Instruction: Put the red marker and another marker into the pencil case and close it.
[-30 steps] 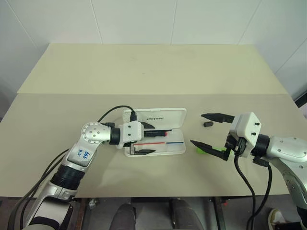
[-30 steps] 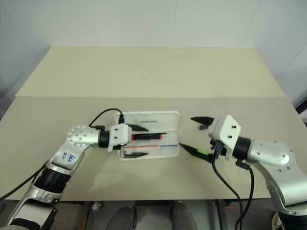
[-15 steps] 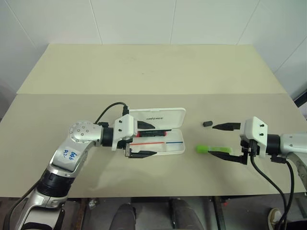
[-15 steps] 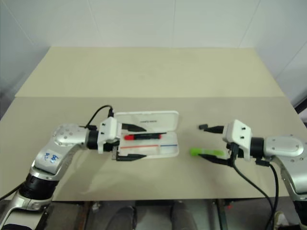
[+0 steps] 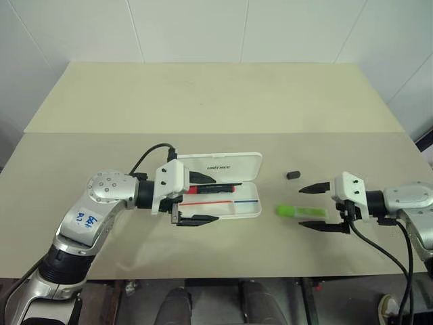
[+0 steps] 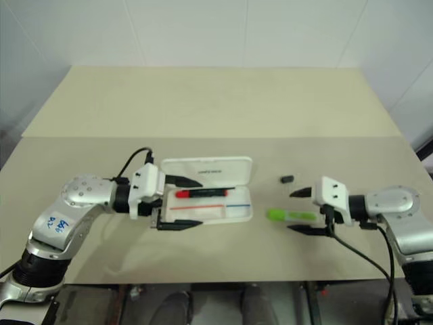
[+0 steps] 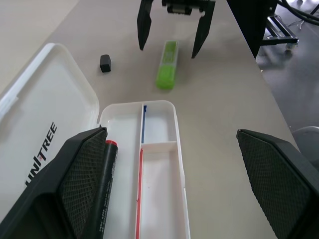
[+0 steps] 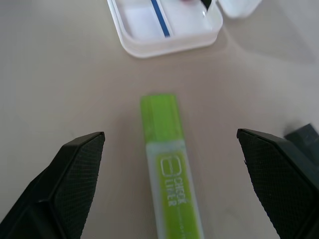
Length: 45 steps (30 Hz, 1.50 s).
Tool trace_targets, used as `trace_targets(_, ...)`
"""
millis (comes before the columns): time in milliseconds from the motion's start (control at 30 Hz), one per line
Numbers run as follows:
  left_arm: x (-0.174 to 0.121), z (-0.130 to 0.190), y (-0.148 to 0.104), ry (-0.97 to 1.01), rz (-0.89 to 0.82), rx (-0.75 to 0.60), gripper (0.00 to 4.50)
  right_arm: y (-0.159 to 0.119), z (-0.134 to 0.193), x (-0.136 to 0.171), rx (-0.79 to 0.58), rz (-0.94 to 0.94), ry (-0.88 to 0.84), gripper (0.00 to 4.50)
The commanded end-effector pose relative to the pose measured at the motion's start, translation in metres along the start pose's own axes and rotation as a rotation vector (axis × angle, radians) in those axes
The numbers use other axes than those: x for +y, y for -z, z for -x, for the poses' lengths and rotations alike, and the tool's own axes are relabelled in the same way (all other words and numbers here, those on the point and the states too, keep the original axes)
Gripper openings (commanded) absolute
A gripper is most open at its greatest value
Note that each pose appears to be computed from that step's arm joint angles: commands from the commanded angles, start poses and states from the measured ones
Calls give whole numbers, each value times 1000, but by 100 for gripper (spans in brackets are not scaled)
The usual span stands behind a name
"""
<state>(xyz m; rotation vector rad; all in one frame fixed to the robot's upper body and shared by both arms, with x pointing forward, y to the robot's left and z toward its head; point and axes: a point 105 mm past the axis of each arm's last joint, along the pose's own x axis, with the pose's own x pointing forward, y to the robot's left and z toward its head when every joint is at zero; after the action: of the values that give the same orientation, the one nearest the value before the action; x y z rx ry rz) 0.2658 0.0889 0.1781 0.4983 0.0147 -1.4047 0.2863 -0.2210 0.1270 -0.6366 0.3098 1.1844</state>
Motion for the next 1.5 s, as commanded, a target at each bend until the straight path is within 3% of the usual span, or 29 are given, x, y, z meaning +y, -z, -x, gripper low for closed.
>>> trace_targets(33, -2, 3, -9, -7, -30, -18, 446, 3, 0, -2, 11, 18, -12, 450)
trace_targets(100, -2, 3, -10, -9, -30, -18, 446, 8, -1, -3, 20, 6, -15, 450)
trace_targets(167, -1, 3, -10, -13, -32, -18, 450, 14, 0, -4, 34, -2, -13, 410)
trace_targets(300, 0, 4, -11, -18, -36, -15, 450, 21, 1, -5, 49, -10, -14, 281)
trace_targets(433, 1, 4, -11, -20, -39, -14, 450, 22, 0, -2, 43, -14, -47, 121)
trace_targets(467, 1, 4, -11, -21, -39, -13, 450, 21, -1, -1, 39, -15, -55, 108)
trace_targets(800, 2, 14, -8, -7, -45, 15, 450, 5, -2, -8, 15, 25, -18, 108)
trace_targets(1200, 0, 50, 0, -15, -22, 85, 450, -47, 10, -7, -73, 98, -11, 108)
trace_targets(1500, -15, 65, 14, -12, 4, 150, 450, -106, -25, 13, -245, 144, -118, 108)
